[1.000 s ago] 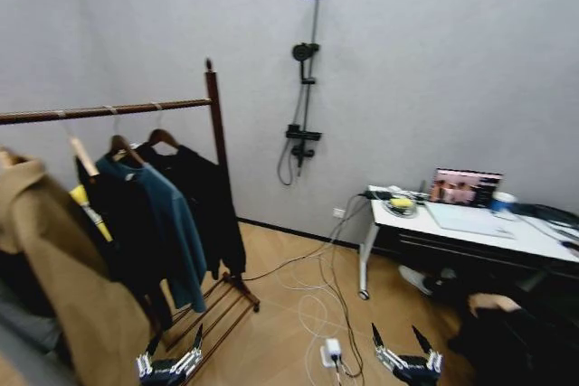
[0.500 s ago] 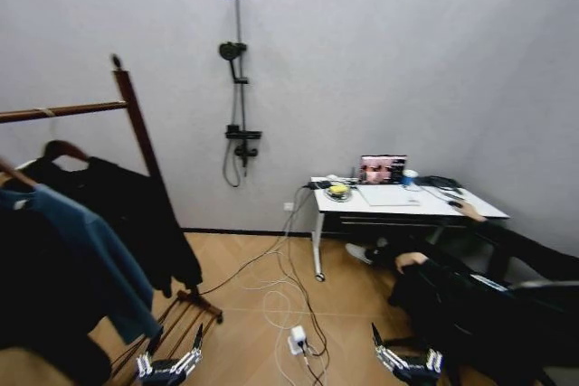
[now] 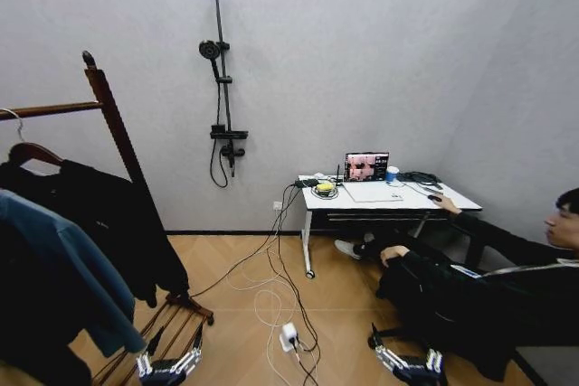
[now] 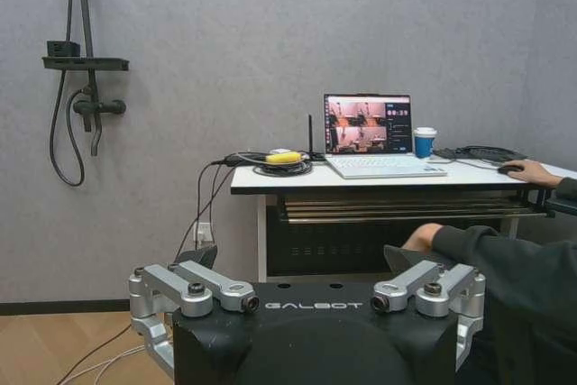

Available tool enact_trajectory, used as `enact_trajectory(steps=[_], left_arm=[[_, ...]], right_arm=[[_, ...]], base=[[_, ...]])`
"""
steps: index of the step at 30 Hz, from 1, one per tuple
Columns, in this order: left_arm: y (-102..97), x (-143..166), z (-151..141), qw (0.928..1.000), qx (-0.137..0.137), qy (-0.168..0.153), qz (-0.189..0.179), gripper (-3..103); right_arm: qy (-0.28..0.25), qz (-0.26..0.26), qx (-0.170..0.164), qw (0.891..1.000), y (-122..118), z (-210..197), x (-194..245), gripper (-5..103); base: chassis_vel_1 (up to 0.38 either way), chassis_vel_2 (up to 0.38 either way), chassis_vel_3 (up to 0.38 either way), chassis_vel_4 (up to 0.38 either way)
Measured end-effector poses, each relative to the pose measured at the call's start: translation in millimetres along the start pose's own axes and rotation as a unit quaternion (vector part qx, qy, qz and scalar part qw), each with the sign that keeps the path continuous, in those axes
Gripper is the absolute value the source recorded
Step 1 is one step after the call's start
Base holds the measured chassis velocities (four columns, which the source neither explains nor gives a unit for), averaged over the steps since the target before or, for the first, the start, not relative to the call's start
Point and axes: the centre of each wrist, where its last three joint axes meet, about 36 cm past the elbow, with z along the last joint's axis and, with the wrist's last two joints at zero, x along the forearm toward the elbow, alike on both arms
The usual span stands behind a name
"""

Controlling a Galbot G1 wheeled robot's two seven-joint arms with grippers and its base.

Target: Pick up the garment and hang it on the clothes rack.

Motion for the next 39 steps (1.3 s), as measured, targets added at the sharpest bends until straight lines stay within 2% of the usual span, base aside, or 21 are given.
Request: enact_trajectory(steps=[6, 23, 39], left_arm=[[-0.2, 0.0, 0.1, 1.0, 0.0, 0.0, 0.0, 100], [-0.1, 0.0, 0.0, 1.0, 0.0, 0.0, 0.0, 100], [0.0, 0.0, 0.0, 1.0, 0.0, 0.0, 0.0, 100]], right_arm=[[0.0, 0.0, 0.0, 1.0, -0.1, 0.0, 0.0, 100], [0.0, 0.0, 0.0, 1.0, 0.0, 0.0, 0.0, 100], [0.0, 0.0, 0.0, 1.0, 0.0, 0.0, 0.0, 100]], base=[[-0.024, -0.136, 0.032, 0.141], [-0.034, -0.016, -0.045, -0.063], [0.029, -0.021, -0.026, 0.03]])
